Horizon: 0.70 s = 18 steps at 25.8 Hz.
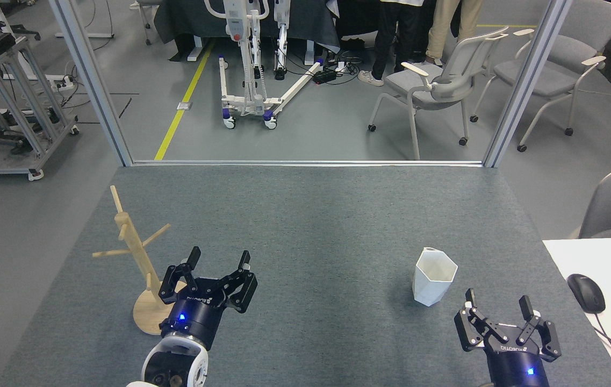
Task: Hang cup on storage rack
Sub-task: 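Move the right gripper toward the white paper cup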
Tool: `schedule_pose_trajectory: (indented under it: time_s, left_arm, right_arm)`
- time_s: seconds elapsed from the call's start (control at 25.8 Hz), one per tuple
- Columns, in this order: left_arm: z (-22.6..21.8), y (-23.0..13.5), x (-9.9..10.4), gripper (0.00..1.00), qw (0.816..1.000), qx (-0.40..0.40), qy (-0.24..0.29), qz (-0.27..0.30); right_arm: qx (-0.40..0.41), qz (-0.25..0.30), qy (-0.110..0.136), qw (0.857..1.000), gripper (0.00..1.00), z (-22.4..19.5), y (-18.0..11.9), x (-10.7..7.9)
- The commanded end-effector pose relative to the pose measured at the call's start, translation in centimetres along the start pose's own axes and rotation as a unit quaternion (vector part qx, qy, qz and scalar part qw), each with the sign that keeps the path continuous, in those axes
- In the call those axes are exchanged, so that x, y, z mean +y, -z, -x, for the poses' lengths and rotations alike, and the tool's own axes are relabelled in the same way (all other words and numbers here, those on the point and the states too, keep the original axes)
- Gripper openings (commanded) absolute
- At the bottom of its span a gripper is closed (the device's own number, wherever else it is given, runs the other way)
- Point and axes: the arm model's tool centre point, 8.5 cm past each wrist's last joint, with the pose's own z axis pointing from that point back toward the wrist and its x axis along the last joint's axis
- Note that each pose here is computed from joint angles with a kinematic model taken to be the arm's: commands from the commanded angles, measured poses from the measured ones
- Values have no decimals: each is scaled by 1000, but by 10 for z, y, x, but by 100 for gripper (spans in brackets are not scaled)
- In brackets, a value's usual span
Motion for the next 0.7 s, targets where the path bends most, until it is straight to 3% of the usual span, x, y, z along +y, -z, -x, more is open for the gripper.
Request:
schedule_pose_trajectory:
  time_s: [0.0, 0.19, 0.43, 0.54, 0.66]
  left_arm:
    - [0, 0, 1, 100, 1000, 0, -1, -3]
    - [-2, 0, 13, 100, 1000, -5, -17, -21]
    - [-4, 0, 11, 100, 1000, -7, -21, -19]
    - [-3, 0, 11, 100, 1000, -5, -22, -19]
    - [-3, 0, 10, 100, 1000, -6, -22, -13]
  right_arm:
    - [-25, 0, -12, 1000, 100, -3, 17, -1]
    - [-25, 10, -5, 1000, 100, -9, 30, -7]
    - [-25, 10, -7, 1000, 100, -7, 31, -9]
    - [-17, 6, 6, 1000, 100, -2, 28, -7]
    - [-14, -3, -1, 1000, 100, 11, 28, -4]
